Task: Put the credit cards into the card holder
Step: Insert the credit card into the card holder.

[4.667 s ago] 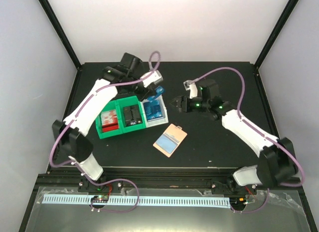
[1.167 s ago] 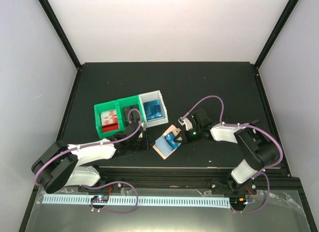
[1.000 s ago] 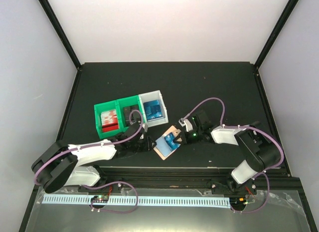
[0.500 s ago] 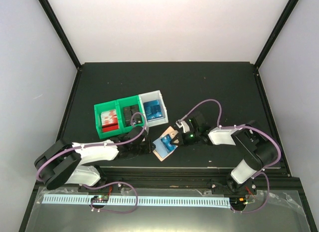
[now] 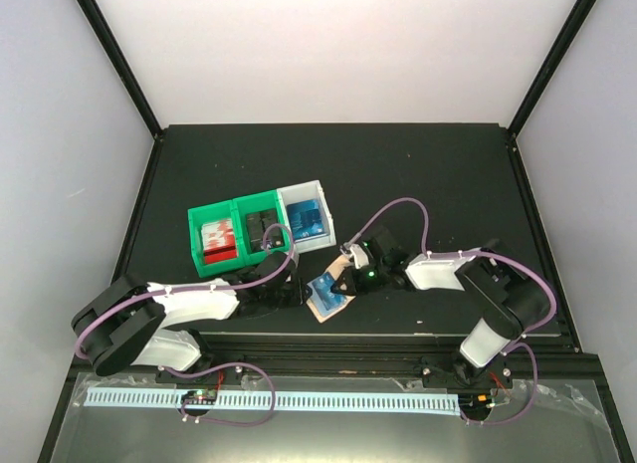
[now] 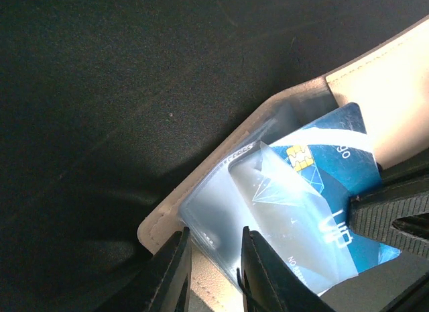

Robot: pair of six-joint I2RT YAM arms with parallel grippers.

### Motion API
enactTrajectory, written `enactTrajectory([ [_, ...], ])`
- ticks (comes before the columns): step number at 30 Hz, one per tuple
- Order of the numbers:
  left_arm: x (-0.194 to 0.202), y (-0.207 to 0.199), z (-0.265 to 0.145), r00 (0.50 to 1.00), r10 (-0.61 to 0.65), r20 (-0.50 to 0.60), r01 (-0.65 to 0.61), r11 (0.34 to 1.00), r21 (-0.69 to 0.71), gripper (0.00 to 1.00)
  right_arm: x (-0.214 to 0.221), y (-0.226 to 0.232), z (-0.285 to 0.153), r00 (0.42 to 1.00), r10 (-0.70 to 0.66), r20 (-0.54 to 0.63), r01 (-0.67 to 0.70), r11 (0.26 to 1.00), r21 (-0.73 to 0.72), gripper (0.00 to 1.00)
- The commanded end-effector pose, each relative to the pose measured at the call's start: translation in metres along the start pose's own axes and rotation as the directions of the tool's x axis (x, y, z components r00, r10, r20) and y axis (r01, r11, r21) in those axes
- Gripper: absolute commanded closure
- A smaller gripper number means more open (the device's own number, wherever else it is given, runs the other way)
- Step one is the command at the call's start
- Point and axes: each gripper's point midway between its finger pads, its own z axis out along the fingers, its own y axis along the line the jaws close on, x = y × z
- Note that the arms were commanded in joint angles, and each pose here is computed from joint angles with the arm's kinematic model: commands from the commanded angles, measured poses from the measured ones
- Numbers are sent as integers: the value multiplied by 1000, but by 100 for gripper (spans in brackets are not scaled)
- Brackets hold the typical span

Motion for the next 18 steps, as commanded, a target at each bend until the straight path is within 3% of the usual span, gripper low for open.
enactTrajectory([
  [1,7,13,6,1000,7,-19,-8,998,-63,77,3,-15,2,1000,10,9,-11,992,127,85],
  [9,5,8,3,1000,23,-13,-23,999,-41,77,-7,-10,-27,995,-38,89,14,966,259,58],
  [18,8,6,4,999,29,-22,-29,999,-23,78,-6,-11,-7,997,-75,29,61,939,338,57],
])
